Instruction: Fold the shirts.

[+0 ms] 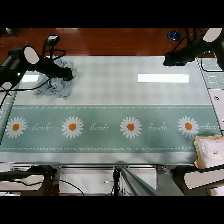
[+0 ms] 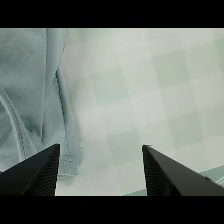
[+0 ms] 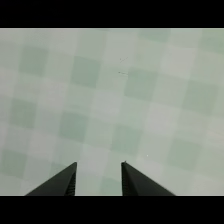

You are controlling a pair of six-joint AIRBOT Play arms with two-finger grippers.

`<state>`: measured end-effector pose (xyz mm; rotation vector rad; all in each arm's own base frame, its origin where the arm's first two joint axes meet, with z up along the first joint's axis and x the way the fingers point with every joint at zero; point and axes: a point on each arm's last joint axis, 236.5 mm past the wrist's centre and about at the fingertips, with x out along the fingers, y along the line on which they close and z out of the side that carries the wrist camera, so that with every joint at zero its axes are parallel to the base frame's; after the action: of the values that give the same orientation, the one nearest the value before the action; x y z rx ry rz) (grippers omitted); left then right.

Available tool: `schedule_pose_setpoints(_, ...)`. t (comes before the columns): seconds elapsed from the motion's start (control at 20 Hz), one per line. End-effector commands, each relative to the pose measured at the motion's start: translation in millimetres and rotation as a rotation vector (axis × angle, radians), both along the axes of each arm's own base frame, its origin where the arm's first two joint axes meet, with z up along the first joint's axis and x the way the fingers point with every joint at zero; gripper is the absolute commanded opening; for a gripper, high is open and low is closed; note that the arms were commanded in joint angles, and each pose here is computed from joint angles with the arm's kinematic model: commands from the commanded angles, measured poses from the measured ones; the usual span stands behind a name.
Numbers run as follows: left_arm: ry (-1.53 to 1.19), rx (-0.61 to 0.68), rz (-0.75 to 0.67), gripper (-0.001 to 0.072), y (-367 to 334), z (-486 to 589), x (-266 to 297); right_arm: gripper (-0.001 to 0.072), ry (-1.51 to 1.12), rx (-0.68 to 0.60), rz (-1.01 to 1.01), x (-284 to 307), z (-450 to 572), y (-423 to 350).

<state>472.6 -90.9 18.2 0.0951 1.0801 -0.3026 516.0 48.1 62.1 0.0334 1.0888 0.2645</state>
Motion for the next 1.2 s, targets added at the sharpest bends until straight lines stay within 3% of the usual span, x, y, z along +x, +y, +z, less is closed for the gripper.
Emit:
schedule_pose_setpoints(0.0,0.0,0.0,-0.001,0.0602,-0.1,0.1,0.2,0.0376,0.0,0.001,-0.001,0.1,0.3,-0.3)
schedule_pose_setpoints(1.15,0.0,-0.004,-0.002,0.0602,-1.5,0.2,-0.1,0.0376,0.002,0.009,0.001,-0.7,1.1,1.7)
